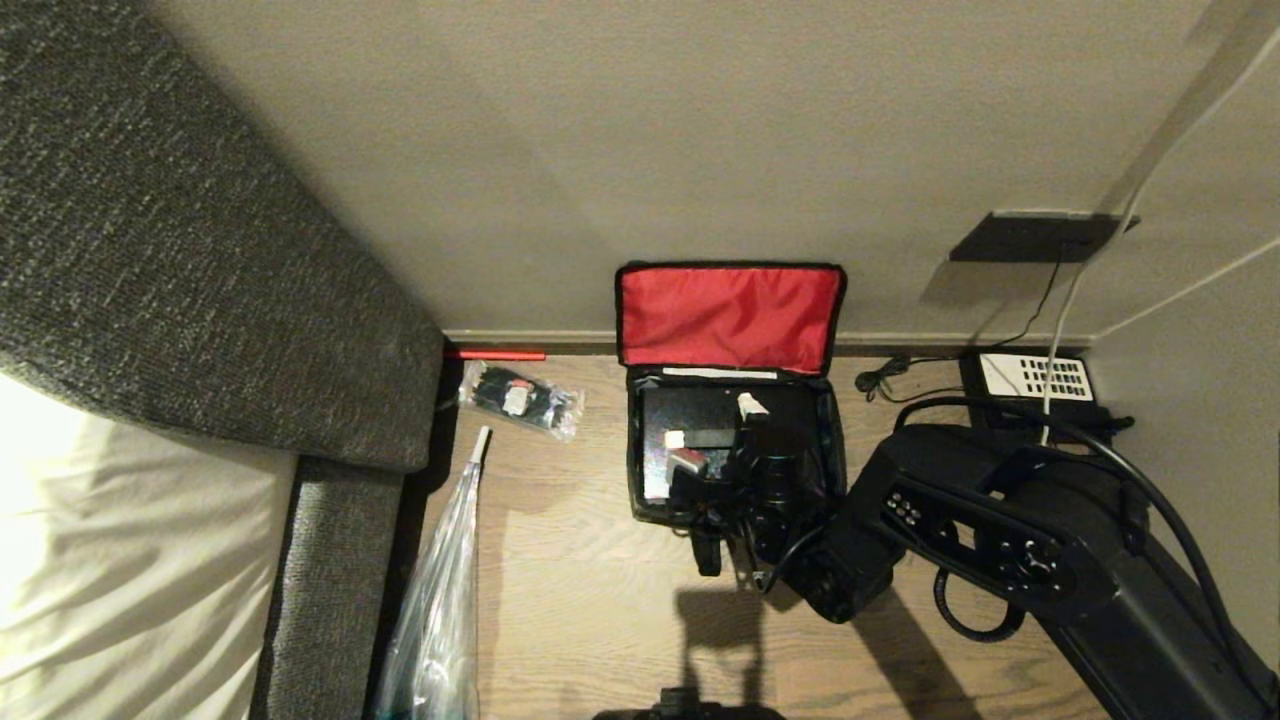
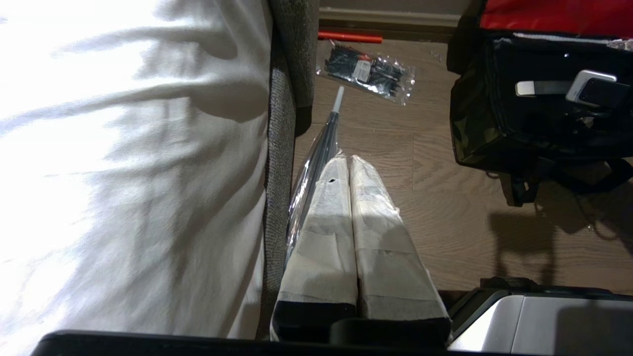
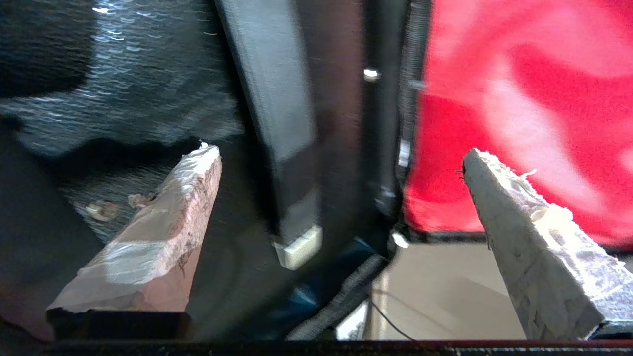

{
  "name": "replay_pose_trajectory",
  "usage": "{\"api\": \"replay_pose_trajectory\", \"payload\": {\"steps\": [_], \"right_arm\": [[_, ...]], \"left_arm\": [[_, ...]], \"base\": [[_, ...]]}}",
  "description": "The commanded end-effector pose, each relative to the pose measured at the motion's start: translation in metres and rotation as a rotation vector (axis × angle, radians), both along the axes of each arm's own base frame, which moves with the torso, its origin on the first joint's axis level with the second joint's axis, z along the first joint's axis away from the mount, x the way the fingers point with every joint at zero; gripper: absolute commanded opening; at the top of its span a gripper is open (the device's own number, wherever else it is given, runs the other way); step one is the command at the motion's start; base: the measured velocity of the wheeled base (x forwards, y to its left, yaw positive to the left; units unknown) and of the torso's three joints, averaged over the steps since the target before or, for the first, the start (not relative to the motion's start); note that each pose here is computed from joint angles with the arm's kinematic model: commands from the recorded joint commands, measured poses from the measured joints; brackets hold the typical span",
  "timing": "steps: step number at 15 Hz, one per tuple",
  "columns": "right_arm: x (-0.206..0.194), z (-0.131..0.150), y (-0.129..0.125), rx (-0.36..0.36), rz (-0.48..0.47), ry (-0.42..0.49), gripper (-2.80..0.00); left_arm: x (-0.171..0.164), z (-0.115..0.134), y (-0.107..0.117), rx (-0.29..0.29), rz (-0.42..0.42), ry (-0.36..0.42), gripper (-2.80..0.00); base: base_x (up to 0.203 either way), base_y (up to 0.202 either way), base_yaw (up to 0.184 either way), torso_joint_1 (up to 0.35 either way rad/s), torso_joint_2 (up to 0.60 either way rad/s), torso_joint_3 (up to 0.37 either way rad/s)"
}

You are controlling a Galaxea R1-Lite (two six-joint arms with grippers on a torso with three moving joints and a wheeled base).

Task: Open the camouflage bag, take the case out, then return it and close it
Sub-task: Grip the handle

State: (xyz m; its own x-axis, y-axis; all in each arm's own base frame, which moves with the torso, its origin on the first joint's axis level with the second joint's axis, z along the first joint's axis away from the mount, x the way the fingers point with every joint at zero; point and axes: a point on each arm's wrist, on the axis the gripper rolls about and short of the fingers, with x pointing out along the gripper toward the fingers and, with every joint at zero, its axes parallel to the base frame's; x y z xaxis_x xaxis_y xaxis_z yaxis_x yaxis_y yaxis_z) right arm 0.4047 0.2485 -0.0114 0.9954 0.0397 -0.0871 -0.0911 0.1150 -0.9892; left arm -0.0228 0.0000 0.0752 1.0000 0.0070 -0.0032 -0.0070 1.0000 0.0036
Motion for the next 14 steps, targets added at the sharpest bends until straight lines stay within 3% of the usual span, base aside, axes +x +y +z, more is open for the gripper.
{"api": "replay_pose_trajectory", "payload": {"steps": [1,12,14], "right_arm": [[0.0,0.002,0.0,-0.003,-0.002,-0.008,0.0],[0.002,0.023,-0.006,0.013,-0.015,-0.04,0.0],[0.0,0.042,-0.006,0.014,-0.014,-0.058,0.0]], "left_arm": [[0.0,0.0,0.0,-0.001,0.001,0.0,-2.8],[0.0,0.0,0.0,0.0,0.001,0.0,-2.8],[0.0,0.0,0.0,0.001,0.001,0.0,-2.8]], "base": [[0.0,0.0,0.0,0.002,0.01,-0.128],[0.0,0.0,0.0,0.001,0.0,-0.035],[0.0,0.0,0.0,0.0,0.0,0.0]]}}
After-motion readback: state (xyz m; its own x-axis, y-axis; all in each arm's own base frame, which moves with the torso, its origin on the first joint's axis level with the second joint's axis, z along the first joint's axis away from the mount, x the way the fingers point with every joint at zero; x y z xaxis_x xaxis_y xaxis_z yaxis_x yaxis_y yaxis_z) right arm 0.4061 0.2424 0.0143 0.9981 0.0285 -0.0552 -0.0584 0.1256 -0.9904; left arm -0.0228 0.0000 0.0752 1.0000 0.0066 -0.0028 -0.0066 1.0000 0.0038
